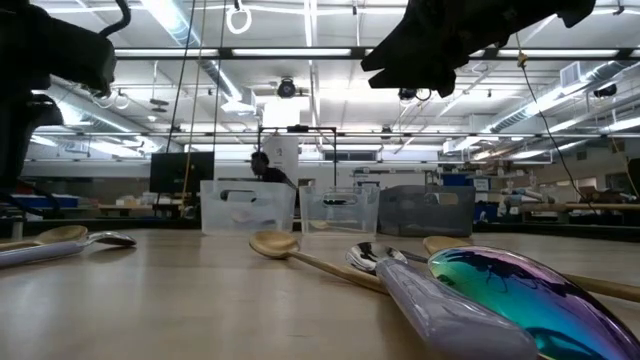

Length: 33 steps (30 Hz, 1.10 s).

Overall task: Sort silverware by color (type)
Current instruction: Put the gold spoon into the right transparent bin

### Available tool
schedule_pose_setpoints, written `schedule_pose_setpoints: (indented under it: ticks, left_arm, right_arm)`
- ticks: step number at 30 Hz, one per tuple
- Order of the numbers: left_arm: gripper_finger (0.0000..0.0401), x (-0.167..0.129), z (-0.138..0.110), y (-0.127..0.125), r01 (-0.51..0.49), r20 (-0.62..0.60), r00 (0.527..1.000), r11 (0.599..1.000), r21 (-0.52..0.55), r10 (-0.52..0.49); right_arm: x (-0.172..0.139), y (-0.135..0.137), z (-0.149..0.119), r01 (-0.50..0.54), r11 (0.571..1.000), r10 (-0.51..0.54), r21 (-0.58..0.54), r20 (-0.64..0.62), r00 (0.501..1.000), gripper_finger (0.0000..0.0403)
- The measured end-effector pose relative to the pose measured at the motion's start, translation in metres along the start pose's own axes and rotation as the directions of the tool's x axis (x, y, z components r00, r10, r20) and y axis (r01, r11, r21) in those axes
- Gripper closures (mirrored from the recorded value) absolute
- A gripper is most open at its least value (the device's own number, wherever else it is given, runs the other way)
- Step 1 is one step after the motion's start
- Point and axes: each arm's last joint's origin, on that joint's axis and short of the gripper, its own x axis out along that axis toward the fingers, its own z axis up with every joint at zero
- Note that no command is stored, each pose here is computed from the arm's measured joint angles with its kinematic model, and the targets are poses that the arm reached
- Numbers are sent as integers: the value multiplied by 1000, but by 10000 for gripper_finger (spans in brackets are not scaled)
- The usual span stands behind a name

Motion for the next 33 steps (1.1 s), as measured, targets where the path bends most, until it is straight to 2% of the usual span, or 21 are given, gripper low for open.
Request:
schedule_pose_setpoints:
  ticks: [2,3,6,9,12,15,22,24,28,30,33]
  left_arm:
    - [261,0,-2,0,-3,-6,1000,981,193,4]
    - [259,0,-3,-1,2,-7,1000,954,300,0]
    - [258,-1,-6,-3,11,-11,1000,812,583,-6]
    - [257,-1,-8,-5,16,-8,1000,640,768,-15]
    - [257,-1,-7,-4,5,0,1000,453,892,-12]
    - [257,1,-5,-3,-1,5,1000,260,966,-14]
    - [257,19,-1,0,-28,29,1000,-93,995,7]
    - [257,22,2,1,-25,28,1000,-131,991,15]
    - [257,31,11,7,33,-29,999,-137,990,30]
    - [258,34,15,9,64,-60,998,-174,983,26]
    - [259,37,18,12,79,-71,997,-266,961,41]
  right_arm:
    - [0,0,0,0,1000,0,-5,0,1000,200]
    - [0,0,0,0,1000,0,-5,0,1000,200]
    - [0,0,0,1,1000,-1,-6,0,1000,200]
    - [0,0,0,0,1000,0,-4,0,1000,200]
    - [0,1,0,-2,1000,2,-2,0,1000,200]
    - [0,1,0,-1,1000,1,-2,0,1000,200]
    - [0,1,0,0,1000,0,-1,1,1000,200]
    - [0,1,0,0,1000,0,0,2,1000,200]
    - [0,1,0,-1,1000,1,1,5,1000,200]
    - [0,1,0,-1,1000,1,2,5,1000,200]
    - [0,1,0,-1,1000,1,2,6,1000,200]
